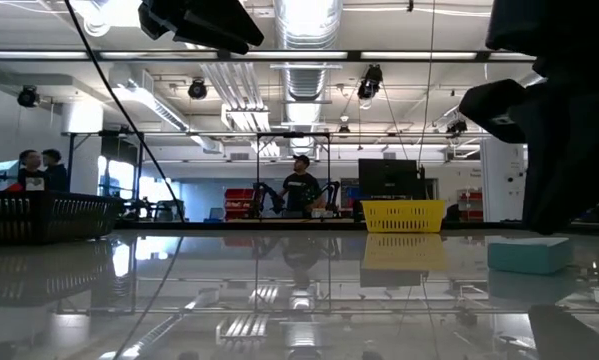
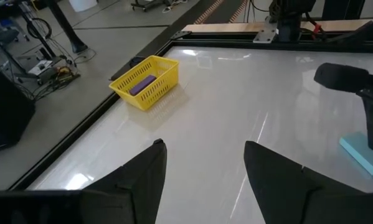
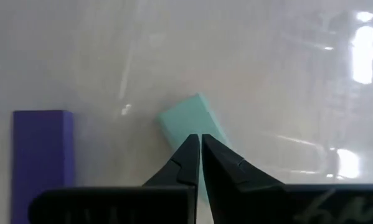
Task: Sort & place blocks by color
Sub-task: Put the light blue block into the red bin
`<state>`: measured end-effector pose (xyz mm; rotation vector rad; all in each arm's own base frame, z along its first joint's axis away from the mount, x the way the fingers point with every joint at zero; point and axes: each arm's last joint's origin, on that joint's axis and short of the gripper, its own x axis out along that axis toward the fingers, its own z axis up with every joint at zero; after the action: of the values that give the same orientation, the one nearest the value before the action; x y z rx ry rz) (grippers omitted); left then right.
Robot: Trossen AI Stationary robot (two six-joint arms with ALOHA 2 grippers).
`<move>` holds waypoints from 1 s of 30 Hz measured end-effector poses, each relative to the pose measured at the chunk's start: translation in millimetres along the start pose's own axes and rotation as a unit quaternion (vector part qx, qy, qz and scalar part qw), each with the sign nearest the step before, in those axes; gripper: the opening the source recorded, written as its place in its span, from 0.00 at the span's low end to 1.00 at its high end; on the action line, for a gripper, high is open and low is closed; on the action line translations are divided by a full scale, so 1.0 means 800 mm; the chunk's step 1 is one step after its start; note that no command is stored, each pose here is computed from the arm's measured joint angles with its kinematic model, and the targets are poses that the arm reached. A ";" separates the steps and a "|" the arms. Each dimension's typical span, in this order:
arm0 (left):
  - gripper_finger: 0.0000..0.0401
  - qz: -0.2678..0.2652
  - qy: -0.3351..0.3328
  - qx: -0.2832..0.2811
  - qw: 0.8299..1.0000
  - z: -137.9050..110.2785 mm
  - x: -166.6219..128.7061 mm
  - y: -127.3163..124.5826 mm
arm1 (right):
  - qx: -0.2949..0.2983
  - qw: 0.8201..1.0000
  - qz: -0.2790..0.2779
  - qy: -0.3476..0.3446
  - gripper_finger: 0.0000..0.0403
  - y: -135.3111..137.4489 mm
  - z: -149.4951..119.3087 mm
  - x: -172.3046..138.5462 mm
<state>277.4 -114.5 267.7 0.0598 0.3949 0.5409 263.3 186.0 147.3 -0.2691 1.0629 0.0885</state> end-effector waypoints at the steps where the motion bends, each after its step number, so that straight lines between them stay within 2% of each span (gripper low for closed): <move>1: 0.50 0.000 0.000 0.000 1.000 0.000 0.000 0.000 | 0.003 1.000 0.010 0.002 0.02 -0.001 0.001 0.000; 6: 0.50 0.002 0.000 -0.001 1.000 0.000 0.001 0.001 | 0.013 0.999 0.045 0.014 0.10 -0.006 0.003 0.001; 16: 0.50 0.003 0.000 0.000 1.000 0.000 0.002 0.001 | 0.004 0.999 0.043 0.016 0.46 -0.017 0.006 0.005; 21: 0.50 0.003 0.000 0.008 1.000 0.000 0.002 0.001 | -0.005 0.999 0.042 0.016 0.59 -0.019 0.006 0.006; 26: 0.50 0.003 0.000 0.007 1.000 0.001 0.002 0.001 | -0.009 0.999 0.037 0.030 0.64 -0.018 0.001 0.017; 30: 0.50 0.002 -0.001 0.006 1.000 0.001 0.002 0.001 | -0.025 0.998 0.035 0.035 0.62 -0.015 -0.001 0.025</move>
<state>278.2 -113.0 268.0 0.0735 0.3974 0.5429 274.7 172.7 131.8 -0.2813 1.1413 0.1696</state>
